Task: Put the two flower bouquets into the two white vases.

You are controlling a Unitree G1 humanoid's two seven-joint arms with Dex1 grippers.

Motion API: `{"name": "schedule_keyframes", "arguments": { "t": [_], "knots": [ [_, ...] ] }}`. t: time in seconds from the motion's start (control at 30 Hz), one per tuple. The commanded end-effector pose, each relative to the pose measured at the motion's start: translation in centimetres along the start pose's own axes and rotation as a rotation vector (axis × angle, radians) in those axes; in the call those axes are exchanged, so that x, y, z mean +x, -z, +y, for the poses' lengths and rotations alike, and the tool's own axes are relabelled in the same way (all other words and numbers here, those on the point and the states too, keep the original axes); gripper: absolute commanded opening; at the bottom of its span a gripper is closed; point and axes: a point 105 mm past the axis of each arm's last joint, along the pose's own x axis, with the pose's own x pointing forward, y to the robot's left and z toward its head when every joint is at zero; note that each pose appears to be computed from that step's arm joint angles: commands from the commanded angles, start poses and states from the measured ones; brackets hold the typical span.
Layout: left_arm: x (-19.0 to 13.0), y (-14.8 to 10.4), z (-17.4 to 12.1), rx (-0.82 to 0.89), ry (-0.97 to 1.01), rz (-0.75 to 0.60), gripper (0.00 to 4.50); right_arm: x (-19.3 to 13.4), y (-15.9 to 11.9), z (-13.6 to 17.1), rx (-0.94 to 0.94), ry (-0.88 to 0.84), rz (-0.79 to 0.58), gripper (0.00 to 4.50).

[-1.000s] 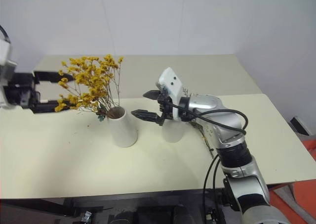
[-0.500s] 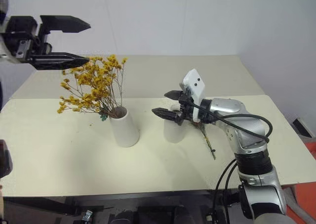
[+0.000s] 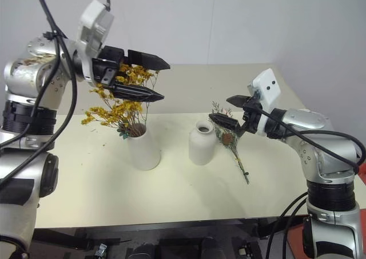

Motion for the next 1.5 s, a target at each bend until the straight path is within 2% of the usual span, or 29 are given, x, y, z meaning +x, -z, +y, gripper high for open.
{"name": "schedule_keyframes", "arguments": {
  "t": [0.03, 0.2, 0.33, 0.47, 0.77, 0.97, 1.5],
  "knots": [
    [1.1, -0.4, 0.5, 0.006, -0.03, 0.082, 4.5, -1.1, -0.5, -1.6, 0.033, 0.094, -0.002, 4.47],
    [1.4, -0.1, 0.3, -0.005, -0.011, 0.137, 4.5, -1.5, 2.0, -3.9, 0.107, 0.24, 0.163, 4.47],
    [1.5, 0.1, 0.3, -0.015, -0.012, 0.17, 4.5, -1.8, 5.7, -5.3, 0.205, 0.323, 0.42, 4.47],
    [1.6, 0.3, 0.3, -0.017, -0.011, 0.192, 4.5, -1.4, 6.9, -4.6, 0.279, 0.257, 0.515, 4.47],
    [1.6, 0.7, -0.2, -0.018, 0.022, 0.221, 4.5, 0.3, 9.0, -3.8, 0.268, 0.16, 0.694, 4.47],
    [1.7, -0.4, 0.6, 0.023, -0.005, 0.204, 4.5, 1.1, 9.9, -3.3, 0.248, 0.114, 0.74, 4.47],
    [2.4, -4.6, 2.7, 0.141, -0.039, 0.159, 4.5, 2.2, 11.7, -1.9, 0.271, 0.078, 0.753, 4.47]
  ]
}}
